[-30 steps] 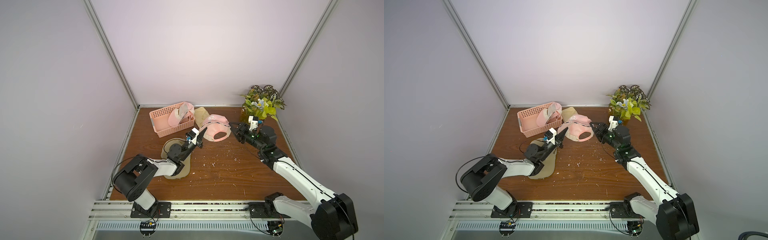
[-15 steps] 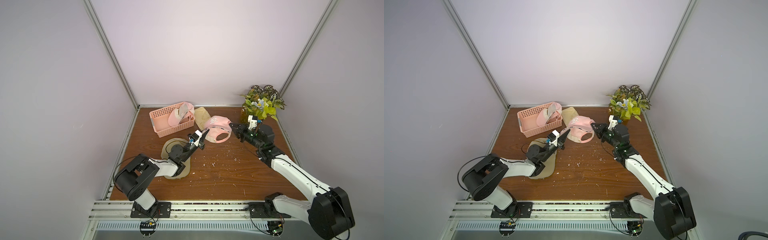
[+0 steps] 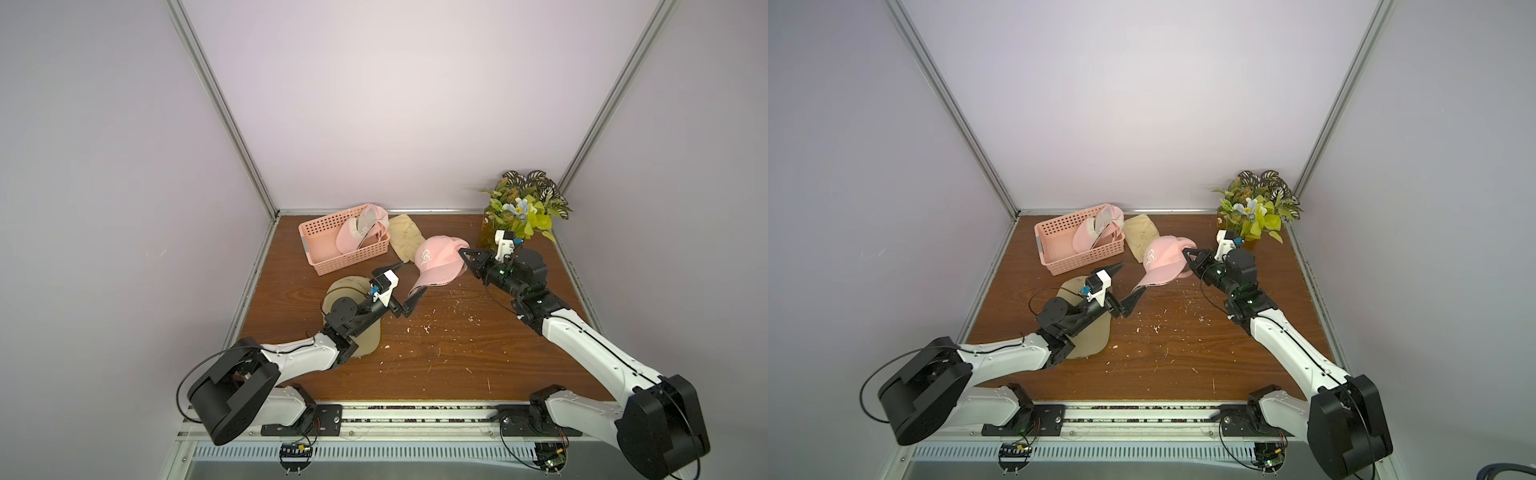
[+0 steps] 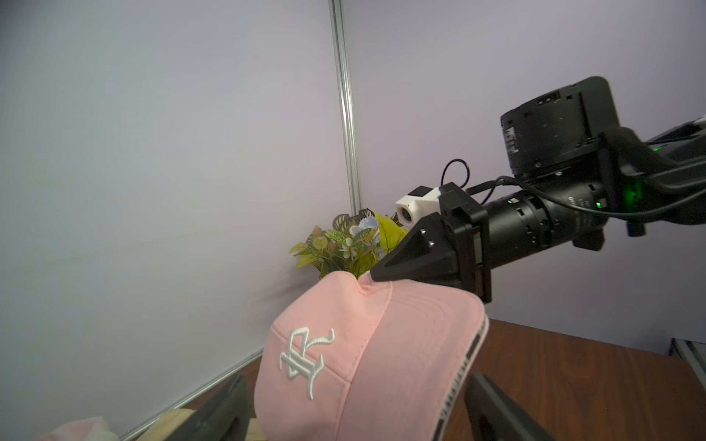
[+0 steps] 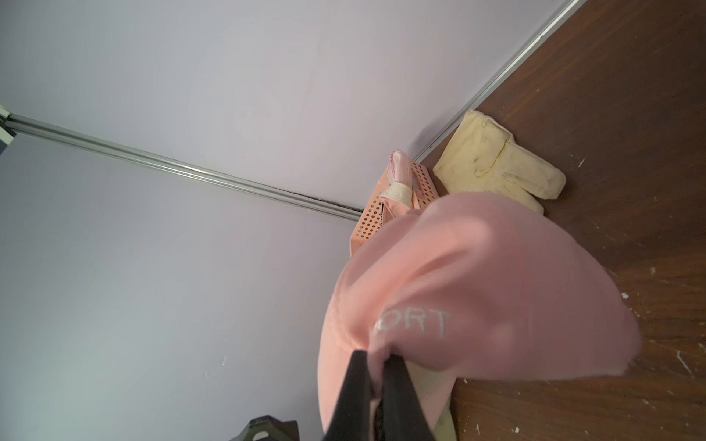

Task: Turn the baseball cap inside out
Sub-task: Place the baseball cap at the center of the board.

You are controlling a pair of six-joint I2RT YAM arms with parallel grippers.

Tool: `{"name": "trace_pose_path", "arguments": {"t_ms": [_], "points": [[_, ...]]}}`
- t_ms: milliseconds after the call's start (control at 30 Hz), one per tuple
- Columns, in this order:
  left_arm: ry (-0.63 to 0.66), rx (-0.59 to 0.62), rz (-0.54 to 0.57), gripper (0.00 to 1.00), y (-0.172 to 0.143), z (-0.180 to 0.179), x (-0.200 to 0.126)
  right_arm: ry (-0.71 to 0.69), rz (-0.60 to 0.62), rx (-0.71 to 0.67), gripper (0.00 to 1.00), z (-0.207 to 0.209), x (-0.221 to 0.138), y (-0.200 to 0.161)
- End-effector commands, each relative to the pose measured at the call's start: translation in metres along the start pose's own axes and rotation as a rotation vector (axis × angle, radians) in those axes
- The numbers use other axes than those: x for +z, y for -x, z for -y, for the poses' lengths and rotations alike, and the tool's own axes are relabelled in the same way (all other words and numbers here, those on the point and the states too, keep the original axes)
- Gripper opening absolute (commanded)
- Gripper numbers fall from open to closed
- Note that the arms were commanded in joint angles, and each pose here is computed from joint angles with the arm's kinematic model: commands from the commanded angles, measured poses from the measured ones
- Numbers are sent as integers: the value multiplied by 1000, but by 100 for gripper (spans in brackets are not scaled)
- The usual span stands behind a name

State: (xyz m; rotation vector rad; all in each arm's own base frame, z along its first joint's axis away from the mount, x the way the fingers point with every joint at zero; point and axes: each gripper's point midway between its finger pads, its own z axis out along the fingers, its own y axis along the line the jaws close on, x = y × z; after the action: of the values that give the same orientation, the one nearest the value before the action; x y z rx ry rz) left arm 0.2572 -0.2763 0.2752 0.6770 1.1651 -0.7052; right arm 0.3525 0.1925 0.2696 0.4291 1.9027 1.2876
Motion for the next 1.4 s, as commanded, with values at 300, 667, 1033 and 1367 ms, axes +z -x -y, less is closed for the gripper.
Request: {"name": "trace_pose_path", "arguments": {"t_ms": [300, 667, 1033, 1367], "points": [[322, -424, -311, 85, -28, -34, -48, 270, -236, -420, 0, -21, 17, -51], [484, -508, -288, 83, -23, -57, -81, 347, -396, -529, 0, -29, 48, -122], [483, -517, -305, 83, -31, -57, -85, 306, -423, -546, 0, 6, 49, -148], [474, -530, -312, 83, -36, -55, -82, 30, -337, -619, 9, 89, 27, -139]]}}
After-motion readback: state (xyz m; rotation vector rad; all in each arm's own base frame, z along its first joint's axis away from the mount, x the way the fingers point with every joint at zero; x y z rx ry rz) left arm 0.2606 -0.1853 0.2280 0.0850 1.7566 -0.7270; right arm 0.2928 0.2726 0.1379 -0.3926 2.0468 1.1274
